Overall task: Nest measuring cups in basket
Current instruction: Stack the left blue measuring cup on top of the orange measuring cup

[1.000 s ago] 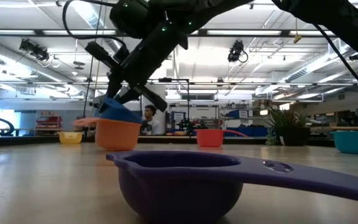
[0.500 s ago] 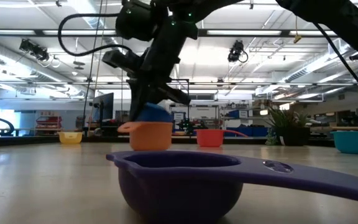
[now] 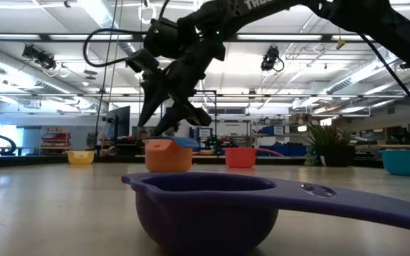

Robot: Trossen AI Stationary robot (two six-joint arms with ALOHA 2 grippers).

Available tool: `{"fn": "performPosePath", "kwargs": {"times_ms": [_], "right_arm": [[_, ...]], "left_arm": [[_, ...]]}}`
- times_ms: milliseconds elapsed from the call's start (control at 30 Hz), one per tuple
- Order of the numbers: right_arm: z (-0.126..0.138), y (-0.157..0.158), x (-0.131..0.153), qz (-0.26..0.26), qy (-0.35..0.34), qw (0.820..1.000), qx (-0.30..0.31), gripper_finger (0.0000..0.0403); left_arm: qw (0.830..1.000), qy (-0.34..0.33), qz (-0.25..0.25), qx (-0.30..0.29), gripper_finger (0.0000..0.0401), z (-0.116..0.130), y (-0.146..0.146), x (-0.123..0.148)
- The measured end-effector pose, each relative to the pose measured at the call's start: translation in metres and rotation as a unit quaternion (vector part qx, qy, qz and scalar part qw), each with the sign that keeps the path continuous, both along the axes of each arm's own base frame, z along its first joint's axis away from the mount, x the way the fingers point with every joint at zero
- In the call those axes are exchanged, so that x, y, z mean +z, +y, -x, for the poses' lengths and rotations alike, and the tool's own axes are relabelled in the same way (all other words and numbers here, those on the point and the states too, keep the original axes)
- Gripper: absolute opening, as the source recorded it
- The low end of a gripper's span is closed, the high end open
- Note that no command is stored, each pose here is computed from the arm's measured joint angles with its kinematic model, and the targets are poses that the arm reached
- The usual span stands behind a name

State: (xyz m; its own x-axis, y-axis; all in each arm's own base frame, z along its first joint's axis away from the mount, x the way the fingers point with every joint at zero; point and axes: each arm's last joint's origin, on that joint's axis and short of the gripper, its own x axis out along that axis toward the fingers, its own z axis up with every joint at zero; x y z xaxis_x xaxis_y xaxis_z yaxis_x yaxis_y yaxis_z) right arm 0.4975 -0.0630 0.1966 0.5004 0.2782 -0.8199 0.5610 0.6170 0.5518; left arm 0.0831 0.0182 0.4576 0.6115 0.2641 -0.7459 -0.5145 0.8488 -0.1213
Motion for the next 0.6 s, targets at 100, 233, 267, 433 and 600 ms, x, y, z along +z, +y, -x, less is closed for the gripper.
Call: {"fn": "performPosePath", "kwargs": {"times_ms": [100, 233, 267, 433, 600], "right_arm": [[0.002, -0.007, 0.002, 0.007, -0.006, 1.0, 0.006, 0.0138], [0.002, -0.008, 0.023, 0.017, -0.029, 0.999, 0.026, 0.0131], [0.001, -0.007, 0.032, 0.023, -0.042, 0.998, 0.033, 0.0129], [0.006, 0.003, 0.086, 0.081, -0.06, 0.993, 0.06, 0.0111], [0.027, 0.02, 0.134, 0.133, -0.115, 0.982, 0.07, 0.0081]], "left_arm": [[1.0, 0.0, 0.0, 0.0, 0.0139, 0.0, 0.0, 0.0], [1.0, 0.005, -0.013, -0.015, 0.0139, 0.0, 0.0, 0.0], [1.0, 0.005, -0.012, -0.015, 0.0139, 0.0, 0.0, 0.0], [1.0, 0.006, -0.013, -0.015, 0.0139, 0.0, 0.0, 0.0], [1.0, 0.006, -0.012, -0.015, 0.0139, 0.0, 0.0, 0.0]]}}
